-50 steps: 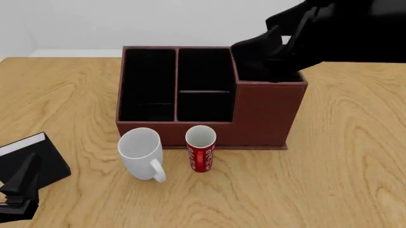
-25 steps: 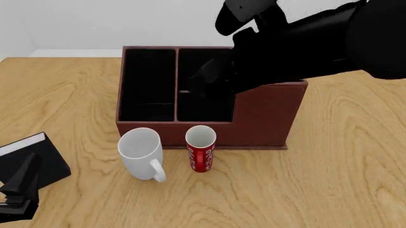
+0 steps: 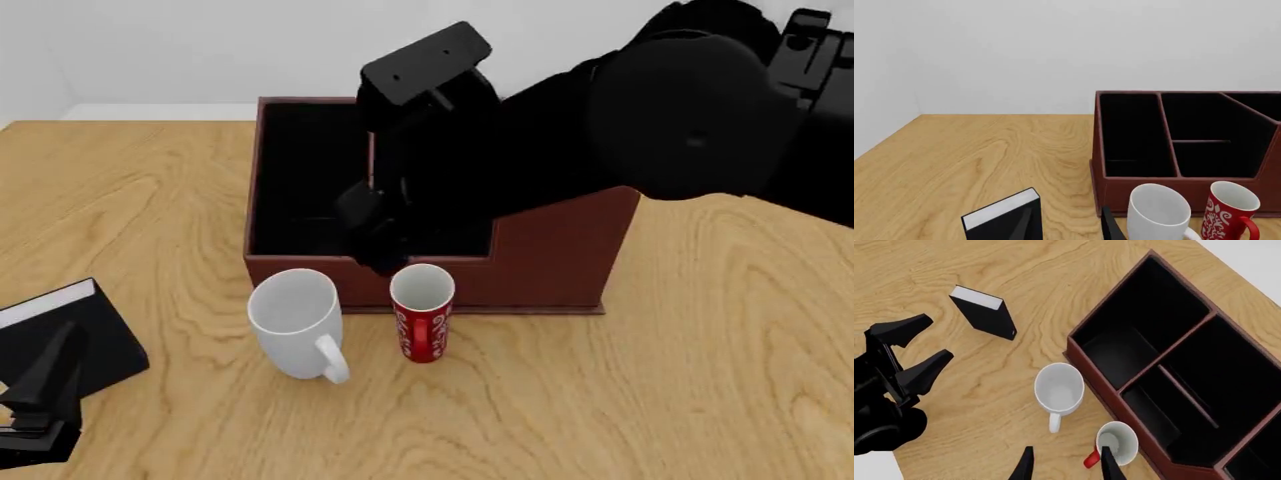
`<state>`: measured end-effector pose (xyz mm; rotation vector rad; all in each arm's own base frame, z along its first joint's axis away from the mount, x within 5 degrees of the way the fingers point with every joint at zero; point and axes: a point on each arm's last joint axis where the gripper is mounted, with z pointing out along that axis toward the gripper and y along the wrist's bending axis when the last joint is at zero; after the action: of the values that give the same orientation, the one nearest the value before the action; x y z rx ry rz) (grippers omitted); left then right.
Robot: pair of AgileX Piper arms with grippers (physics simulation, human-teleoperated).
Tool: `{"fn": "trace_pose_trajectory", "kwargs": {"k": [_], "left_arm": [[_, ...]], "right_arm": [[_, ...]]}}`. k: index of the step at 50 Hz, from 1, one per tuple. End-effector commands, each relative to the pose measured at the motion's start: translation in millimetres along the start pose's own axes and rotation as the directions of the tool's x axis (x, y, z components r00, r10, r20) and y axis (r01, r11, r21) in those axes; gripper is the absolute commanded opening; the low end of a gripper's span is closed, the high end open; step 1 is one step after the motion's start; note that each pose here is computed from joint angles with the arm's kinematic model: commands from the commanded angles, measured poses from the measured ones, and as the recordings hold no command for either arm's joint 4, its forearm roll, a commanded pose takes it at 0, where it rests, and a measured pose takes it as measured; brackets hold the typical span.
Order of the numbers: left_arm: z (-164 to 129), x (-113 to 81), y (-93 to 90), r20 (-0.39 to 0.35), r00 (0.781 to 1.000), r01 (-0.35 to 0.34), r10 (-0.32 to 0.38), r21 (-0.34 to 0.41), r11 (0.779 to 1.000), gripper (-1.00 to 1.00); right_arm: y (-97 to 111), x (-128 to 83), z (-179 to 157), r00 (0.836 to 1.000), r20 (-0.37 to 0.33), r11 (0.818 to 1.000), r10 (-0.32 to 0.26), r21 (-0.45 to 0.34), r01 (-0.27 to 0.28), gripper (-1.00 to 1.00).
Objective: Pick up the white mug and place it to the right of the caddy.
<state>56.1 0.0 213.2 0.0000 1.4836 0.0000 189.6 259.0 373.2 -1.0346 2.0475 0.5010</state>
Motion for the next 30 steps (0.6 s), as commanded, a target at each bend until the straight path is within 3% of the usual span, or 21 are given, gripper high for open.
{"fn": "trace_pose_trajectory", "kwargs": {"k": [1,30], "left_arm": [[0.0,0.0,0.0,0.0,1.0,0.0,0.0,0.0,1.0,1.0],[0.0,0.0,0.0,0.0,1.0,0.0,0.0,0.0,1.0,1.0]], "right_arm": [[10.3,2.0,17.6,0.999,-0.035,1.0,0.013,-0.023,-0.014,1.0],[16.8,4.7,60.5,0.987,-0.138,0.997,0.076,-0.02,-0.08,1.0]]}}
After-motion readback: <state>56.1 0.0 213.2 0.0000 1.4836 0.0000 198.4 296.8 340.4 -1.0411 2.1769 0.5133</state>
